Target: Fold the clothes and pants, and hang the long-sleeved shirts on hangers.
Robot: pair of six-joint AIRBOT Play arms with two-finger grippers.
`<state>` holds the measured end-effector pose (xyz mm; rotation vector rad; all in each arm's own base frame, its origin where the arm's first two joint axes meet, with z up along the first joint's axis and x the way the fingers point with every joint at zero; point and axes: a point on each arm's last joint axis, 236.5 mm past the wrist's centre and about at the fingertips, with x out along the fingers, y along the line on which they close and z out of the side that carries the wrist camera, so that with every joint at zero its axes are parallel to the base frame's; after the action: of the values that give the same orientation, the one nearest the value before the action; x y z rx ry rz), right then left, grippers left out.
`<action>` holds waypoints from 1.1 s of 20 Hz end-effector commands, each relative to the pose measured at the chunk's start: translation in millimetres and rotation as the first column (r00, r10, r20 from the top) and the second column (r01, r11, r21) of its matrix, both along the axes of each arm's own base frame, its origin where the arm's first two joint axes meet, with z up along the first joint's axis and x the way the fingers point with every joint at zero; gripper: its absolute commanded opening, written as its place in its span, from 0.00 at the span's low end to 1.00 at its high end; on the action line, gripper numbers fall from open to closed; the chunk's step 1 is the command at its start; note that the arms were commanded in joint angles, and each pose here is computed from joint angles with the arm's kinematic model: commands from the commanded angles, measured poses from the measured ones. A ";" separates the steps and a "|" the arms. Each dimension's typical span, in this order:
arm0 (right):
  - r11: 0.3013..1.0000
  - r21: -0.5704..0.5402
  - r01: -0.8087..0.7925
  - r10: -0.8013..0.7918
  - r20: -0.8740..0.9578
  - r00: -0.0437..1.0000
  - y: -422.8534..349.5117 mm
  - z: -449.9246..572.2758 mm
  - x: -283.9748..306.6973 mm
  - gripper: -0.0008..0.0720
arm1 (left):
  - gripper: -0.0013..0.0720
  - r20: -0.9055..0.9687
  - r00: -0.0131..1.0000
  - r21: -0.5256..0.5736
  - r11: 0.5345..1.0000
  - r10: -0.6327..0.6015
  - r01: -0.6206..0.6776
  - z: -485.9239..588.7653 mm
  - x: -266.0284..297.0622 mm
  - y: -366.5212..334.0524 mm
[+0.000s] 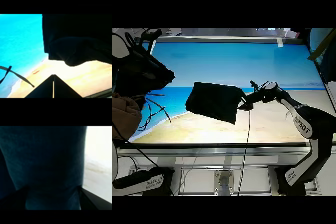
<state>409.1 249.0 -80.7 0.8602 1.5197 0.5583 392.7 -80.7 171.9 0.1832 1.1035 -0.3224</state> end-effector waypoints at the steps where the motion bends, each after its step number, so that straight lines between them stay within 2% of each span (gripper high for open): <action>1: 0.999 0.018 0.029 -0.029 0.043 0.999 19.9 -7.0 9.3 0.94 | 0.03 -0.002 1.000 0.000 1.000 0.002 -0.002 -0.9 -0.1 0.5; 3: 1.000 0.008 -0.002 0.001 0.087 0.996 30.0 -8.2 7.5 0.90 | 0.03 -0.005 1.000 0.001 1.000 0.001 -0.001 -2.0 -0.4 0.5; 4: 1.000 0.005 -0.012 0.012 0.098 0.995 34.8 -8.2 6.3 0.71 | 0.03 -0.005 1.000 0.001 1.000 0.002 -0.002 -1.9 -0.3 0.5; 6: 1.000 0.006 -0.017 0.016 0.125 0.992 39.1 -2.5 11.6 0.12 | 0.03 -0.005 1.000 0.001 1.000 0.001 -0.001 -2.0 -0.4 0.6; 11: 1.000 -0.002 -0.023 0.022 0.246 0.969 0.9 43.7 55.6 0.09 | 0.03 -0.006 1.000 0.002 1.000 0.001 -0.001 -1.9 -0.6 0.7; 15: 0.978 -0.197 0.068 -0.012 0.277 0.961 -118.5 72.8 69.9 0.09 | 0.03 -0.005 1.000 0.001 1.000 0.001 -0.001 -1.9 -0.6 0.6; 19: 0.890 -0.402 0.217 -0.117 0.258 0.959 -282.3 103.5 33.6 0.09 | 0.03 -0.004 1.000 0.001 1.000 0.001 -0.001 -1.9 -0.2 0.6; 22: 0.757 -0.512 0.406 -0.300 0.279 0.912 -405.4 134.7 -20.2 0.09 | 0.03 -0.004 1.000 0.001 1.000 0.001 -0.001 -1.9 -0.2 0.6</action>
<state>448.6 -48.3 33.4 0.6022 1.2078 0.1558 392.2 -80.4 169.8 0.1828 1.1093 -0.3218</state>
